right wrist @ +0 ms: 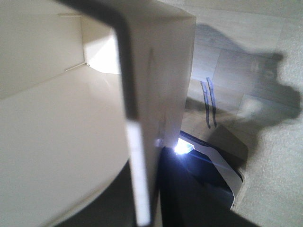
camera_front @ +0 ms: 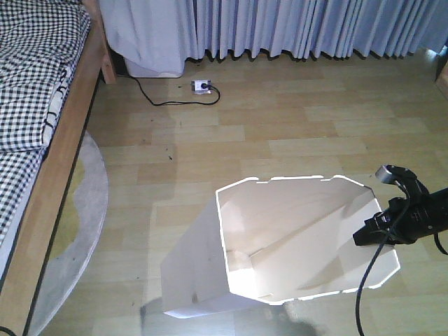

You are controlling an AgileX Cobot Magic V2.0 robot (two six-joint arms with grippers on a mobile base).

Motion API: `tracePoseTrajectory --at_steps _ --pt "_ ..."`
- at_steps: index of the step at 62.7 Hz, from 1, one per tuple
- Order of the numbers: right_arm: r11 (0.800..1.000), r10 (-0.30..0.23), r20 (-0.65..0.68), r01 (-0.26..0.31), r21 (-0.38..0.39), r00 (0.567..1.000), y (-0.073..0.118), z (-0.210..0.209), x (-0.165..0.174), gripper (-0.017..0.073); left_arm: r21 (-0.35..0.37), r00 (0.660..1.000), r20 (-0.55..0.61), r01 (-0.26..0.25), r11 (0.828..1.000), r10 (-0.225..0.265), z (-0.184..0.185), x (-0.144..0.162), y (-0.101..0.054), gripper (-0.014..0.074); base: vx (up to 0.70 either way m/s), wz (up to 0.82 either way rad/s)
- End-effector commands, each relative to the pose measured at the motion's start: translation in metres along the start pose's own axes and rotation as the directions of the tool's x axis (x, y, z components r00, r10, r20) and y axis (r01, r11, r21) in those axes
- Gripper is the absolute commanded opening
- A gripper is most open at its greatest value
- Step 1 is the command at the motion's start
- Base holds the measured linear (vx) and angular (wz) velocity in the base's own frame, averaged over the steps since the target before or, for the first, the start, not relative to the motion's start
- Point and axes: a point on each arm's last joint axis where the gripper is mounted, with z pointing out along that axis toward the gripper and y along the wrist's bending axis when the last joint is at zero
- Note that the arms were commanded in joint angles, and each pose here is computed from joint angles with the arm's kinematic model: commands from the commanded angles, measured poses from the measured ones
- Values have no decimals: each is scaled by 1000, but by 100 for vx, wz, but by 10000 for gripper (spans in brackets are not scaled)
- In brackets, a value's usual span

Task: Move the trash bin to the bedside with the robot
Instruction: 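Carry the held bin across the floor toward the bed, then drive the held bin up to the bed foot by the curtains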

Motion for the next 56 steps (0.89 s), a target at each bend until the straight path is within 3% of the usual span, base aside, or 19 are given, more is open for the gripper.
tracePoseTrajectory --at_steps 1,56 --pt "979 30 90 -11 -205 996 28 -19 -14 -4 8 997 69 23 1000 -24 0 -3 0 -6 21 -5" --pt "979 30 90 -11 -205 996 28 -19 -14 -4 8 997 69 23 1000 -24 0 -3 0 -6 21 0"
